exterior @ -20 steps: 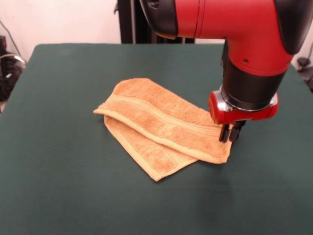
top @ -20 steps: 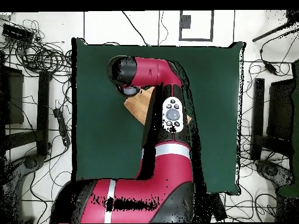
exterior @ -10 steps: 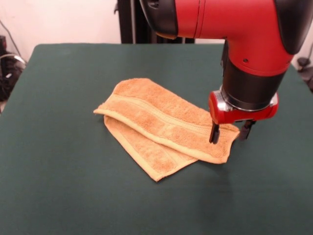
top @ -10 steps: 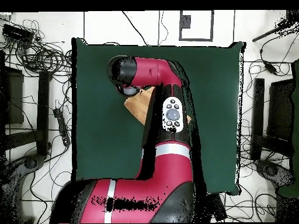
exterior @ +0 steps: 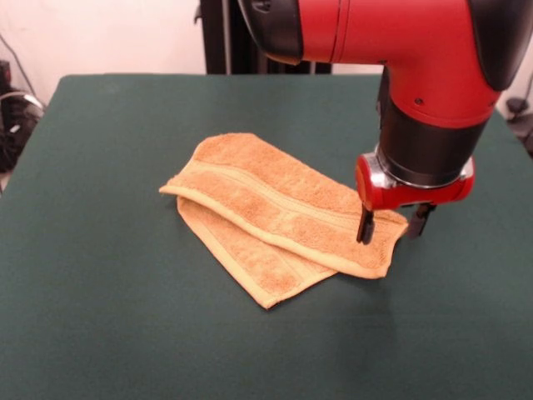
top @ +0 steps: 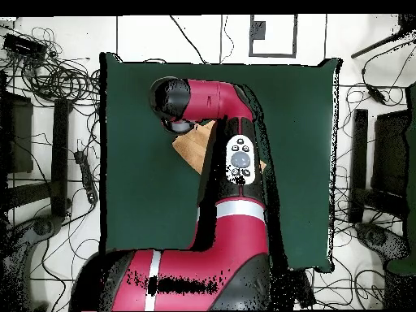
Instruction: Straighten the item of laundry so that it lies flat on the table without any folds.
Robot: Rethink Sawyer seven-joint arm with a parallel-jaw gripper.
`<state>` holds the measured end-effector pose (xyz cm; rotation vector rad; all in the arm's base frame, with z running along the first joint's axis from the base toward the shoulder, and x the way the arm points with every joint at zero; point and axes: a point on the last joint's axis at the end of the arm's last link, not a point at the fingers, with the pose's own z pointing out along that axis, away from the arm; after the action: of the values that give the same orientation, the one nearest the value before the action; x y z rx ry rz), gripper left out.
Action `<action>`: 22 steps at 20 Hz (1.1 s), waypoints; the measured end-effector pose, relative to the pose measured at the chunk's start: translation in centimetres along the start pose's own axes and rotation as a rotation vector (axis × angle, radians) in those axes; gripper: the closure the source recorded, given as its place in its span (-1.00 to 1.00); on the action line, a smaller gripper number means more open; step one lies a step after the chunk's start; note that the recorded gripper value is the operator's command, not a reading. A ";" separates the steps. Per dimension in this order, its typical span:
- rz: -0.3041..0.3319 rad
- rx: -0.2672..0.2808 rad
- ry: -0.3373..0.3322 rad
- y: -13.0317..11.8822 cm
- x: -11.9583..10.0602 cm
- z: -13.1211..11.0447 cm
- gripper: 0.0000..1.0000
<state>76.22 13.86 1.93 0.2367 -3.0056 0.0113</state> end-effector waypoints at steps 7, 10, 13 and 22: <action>0.000 0.001 -0.003 0.0 -0.1 -0.2 -1.00; 0.000 0.001 -0.003 0.0 -0.1 -0.2 -1.00; 0.000 0.001 -0.003 0.0 -0.1 -0.2 -1.00; 0.000 -0.002 0.009 0.0 0.2 0.7 -1.00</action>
<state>75.94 13.86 1.27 0.2360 -2.9963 0.0101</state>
